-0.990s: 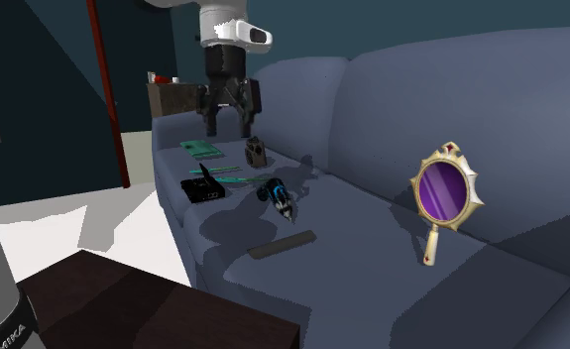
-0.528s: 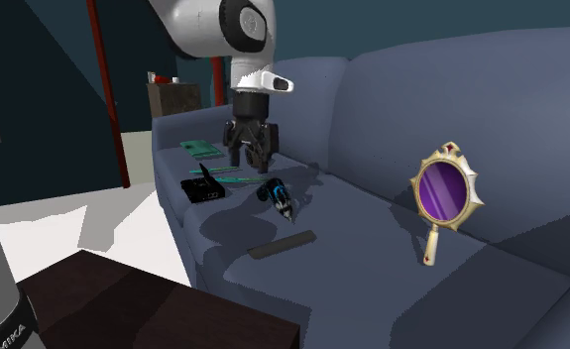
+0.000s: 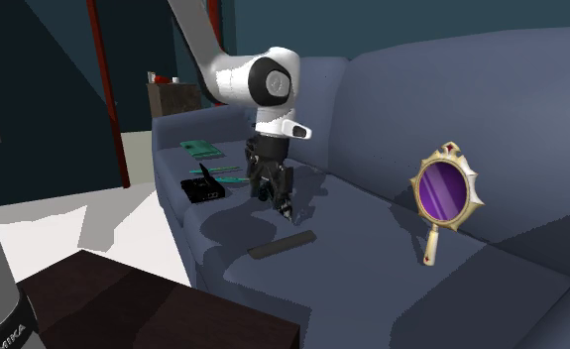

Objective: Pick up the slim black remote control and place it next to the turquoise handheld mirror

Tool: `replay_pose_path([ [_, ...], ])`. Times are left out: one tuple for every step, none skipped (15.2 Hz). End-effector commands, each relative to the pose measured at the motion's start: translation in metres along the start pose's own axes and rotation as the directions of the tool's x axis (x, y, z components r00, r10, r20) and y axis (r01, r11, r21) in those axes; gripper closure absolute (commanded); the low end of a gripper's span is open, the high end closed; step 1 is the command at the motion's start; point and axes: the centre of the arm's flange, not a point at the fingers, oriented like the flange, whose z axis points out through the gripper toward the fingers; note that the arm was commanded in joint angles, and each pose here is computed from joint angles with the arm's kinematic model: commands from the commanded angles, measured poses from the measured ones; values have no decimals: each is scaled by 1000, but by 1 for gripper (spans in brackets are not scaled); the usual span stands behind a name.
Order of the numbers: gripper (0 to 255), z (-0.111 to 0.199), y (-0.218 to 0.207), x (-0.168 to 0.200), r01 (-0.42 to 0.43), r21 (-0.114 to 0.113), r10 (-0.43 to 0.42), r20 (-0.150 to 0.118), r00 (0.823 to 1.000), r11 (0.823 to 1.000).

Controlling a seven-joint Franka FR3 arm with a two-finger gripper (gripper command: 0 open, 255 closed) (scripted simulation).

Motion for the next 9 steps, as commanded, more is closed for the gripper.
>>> replay_pose_path([
  [0,22,3,20,-39,16,39,9,999,999],
  [0,32,4,28,-58,23,58,13,998,998],
  [0,43,5,37,-77,31,77,18,997,997],
  [0,53,6,46,-96,39,96,23,995,995],
  [0,64,7,54,-116,46,114,29,993,992],
  [0,75,9,63,-135,53,133,34,991,989],
  [0,84,10,70,-152,60,150,39,988,987],
  [0,90,10,70,-152,60,150,39,988,987],
  [0,95,9,70,-152,60,150,39,988,987],
])
